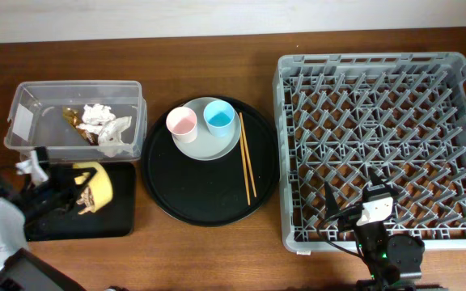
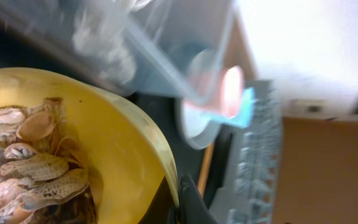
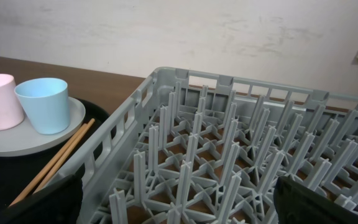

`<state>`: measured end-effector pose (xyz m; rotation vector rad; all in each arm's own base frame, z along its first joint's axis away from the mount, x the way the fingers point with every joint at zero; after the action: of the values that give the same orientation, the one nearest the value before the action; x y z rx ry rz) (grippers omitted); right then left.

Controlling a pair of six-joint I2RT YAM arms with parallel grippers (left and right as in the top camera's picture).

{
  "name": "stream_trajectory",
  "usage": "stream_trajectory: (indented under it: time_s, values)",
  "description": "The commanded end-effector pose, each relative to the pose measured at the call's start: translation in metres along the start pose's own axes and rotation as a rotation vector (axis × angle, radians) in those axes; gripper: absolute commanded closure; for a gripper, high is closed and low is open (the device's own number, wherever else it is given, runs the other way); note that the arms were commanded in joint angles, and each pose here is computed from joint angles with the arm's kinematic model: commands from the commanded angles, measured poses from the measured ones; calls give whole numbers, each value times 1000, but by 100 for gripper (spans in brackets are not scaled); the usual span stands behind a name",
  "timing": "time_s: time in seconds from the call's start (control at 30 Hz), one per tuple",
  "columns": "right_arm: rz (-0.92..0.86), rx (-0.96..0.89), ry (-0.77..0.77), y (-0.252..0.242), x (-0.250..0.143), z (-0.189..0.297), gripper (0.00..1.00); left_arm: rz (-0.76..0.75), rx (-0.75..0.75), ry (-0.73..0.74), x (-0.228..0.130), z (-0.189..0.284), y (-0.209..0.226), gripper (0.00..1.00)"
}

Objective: Sort waste into correct bins and load items into the dishwasher rack
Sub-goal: 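Tip the yellow bowl over the black tray to empty shells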

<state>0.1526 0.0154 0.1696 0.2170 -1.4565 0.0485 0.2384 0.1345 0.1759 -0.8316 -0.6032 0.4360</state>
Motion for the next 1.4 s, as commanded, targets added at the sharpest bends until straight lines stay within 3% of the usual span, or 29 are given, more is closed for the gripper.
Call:
stream_trajectory:
  time_s: [0.0, 0.33, 0.67, 1.37]
  values:
    - [2, -10, 3, -2, -3, 0, 2, -72, -246, -160, 10, 26, -8, 100]
    - [2, -9, 4, -2, -3, 0, 2, -27, -329, -349, -4, 61, 13, 100]
    - [2, -9, 4, -2, -3, 0, 2, 18, -351, -432, -11, 76, 21, 100]
    - [2, -9, 4, -2, -3, 0, 2, 172, -438, -424, -23, 73, 17, 100]
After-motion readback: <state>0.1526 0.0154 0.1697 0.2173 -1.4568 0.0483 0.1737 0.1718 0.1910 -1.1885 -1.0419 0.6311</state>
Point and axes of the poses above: each gripper's point midway between its finger pads, its own z axis back along the fingers, its own y axis along the line the jaws close on, x = y × z, the point moved 9 cm from there along z, back along the fingers, and after that the axes turned 11 degrees about -z, right-handed, at the moved point
